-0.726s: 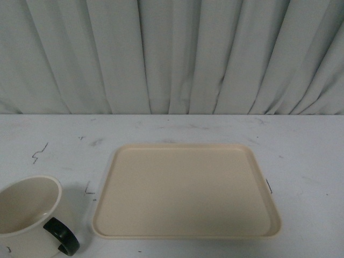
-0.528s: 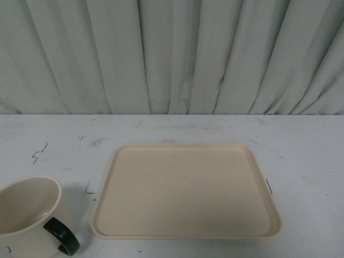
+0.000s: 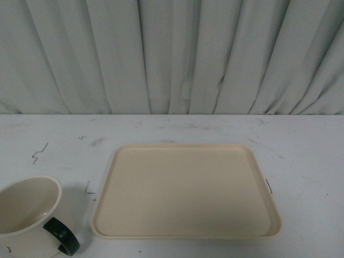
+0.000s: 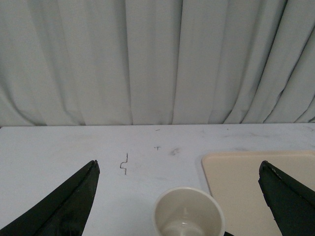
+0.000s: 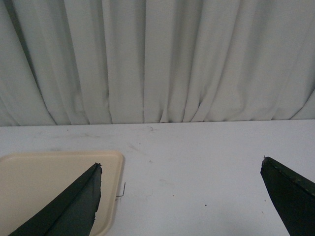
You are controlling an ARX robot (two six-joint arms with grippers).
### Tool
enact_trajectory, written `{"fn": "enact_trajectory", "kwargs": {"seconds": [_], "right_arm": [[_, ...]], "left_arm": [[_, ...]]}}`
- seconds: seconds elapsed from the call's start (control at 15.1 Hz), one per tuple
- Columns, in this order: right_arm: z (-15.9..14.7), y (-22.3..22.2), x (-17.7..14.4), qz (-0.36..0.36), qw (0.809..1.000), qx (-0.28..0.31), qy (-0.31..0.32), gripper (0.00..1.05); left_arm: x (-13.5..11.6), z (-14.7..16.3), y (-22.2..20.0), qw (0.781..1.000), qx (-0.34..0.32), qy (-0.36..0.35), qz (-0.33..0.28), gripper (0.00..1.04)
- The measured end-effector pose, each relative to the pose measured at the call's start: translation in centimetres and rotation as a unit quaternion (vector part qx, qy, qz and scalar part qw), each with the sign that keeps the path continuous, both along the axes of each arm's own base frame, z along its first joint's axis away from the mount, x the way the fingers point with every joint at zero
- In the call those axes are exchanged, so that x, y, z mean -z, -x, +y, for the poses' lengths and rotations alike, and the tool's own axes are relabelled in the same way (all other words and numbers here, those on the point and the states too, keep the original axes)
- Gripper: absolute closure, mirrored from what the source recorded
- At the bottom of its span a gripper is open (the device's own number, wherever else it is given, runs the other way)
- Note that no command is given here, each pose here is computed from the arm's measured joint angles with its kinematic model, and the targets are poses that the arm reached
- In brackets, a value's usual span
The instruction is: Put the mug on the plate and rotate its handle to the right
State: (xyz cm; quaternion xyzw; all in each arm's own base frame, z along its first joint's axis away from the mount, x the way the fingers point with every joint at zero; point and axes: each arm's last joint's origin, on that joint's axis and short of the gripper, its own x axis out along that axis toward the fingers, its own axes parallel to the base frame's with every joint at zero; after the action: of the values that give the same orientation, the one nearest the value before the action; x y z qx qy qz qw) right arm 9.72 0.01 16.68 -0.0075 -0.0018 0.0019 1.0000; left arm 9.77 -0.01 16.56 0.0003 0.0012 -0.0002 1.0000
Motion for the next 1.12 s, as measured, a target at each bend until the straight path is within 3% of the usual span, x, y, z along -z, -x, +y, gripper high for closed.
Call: {"fn": "enact_trajectory", "kwargs": {"seconds": [0.33,0.4,0.46,0.53,0.73,1.12], "right_arm": [[0.0,0.0,0.0,0.0,1.0,0.0,0.0,0.06],[0.0,0.0,0.0,0.0,1.0,0.0,0.0,0.06],[0.0,0.0,0.0,0.0,1.0,0.001,-0.002,0.06],[0.0,0.0,0.0,0.0,1.0,0.004,-0.002,0.06],[0.0,0.0,0.0,0.0,1.0,0.002,-0.002,0.06],[0.0,0.0,0.0,0.0,1.0,0.002,-0.002,0.06]], "left_arm": [[0.0,0.0,0.0,1.0,0.0,0.0,0.0,0.07],[0.1,-0.1,0.1,0.996,-0.037,0.007,0.083,0.07],[-1.1,-0.9,-0.5,0.959,-0.094,-0.029,0.267,0.07],[-1.9,-0.9,-1.0,0.938,-0.101,-0.03,0.33,0.07],[-2.5,-0.5,-4.1,0.926,-0.045,0.034,0.374,0.07],[1.0,-0.1,-10.4,0.881,-0.009,0.078,0.466,0.07]]}}
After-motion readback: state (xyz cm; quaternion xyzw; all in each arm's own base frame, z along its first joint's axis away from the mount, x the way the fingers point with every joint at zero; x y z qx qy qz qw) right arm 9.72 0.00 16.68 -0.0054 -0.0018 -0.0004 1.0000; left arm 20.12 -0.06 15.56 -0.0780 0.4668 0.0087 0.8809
